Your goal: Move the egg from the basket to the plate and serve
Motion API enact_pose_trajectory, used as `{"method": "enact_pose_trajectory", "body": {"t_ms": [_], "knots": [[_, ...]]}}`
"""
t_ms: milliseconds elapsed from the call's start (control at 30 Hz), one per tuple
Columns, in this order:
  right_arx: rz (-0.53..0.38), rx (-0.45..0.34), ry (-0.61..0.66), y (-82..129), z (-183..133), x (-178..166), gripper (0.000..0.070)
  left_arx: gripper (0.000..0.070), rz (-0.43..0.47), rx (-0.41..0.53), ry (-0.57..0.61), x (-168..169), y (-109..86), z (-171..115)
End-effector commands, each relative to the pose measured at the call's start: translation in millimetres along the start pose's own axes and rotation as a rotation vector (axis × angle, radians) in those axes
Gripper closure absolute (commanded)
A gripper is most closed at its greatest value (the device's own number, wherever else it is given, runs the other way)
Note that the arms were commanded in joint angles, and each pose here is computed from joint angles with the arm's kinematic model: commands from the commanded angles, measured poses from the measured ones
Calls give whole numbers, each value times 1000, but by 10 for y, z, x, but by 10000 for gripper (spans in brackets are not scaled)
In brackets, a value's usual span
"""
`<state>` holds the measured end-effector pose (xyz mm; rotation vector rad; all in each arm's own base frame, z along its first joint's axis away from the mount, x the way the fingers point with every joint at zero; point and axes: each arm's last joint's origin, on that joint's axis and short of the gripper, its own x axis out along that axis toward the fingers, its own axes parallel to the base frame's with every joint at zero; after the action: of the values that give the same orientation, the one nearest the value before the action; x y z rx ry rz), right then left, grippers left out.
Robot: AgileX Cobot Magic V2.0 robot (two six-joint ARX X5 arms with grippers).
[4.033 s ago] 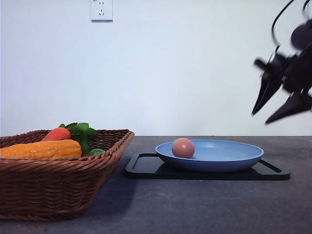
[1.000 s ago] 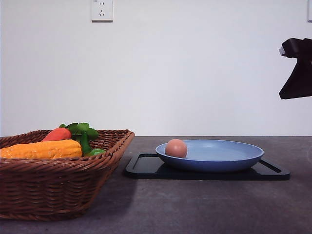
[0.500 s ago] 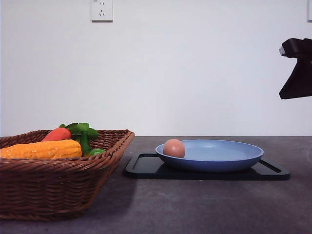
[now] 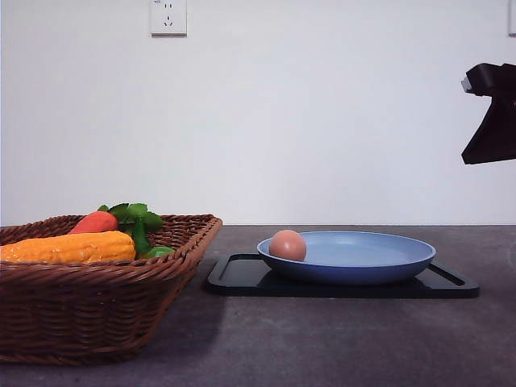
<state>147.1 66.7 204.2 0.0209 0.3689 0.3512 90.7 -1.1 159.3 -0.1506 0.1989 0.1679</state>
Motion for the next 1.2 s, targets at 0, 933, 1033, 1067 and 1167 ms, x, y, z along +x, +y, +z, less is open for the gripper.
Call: {"method": "enact_pose_trajectory", "body": {"t_ms": [0, 933, 1033, 1067, 1167], "knots": [[-15, 12, -69, -6, 71, -101, 700, 700, 5, 2, 35, 28, 10, -90], [-241, 80, -234, -400, -678, -432, 700, 700, 5, 2, 35, 28, 10, -90], [-247, 80, -238, -402, -674, -434, 700, 700, 5, 2, 35, 28, 10, -90], [-247, 80, -238, -402, -675, -433, 700, 700, 5, 2, 35, 28, 10, -90], [-247, 80, -238, -402, -674, -433, 700, 700, 5, 2, 35, 28, 10, -90]]}}
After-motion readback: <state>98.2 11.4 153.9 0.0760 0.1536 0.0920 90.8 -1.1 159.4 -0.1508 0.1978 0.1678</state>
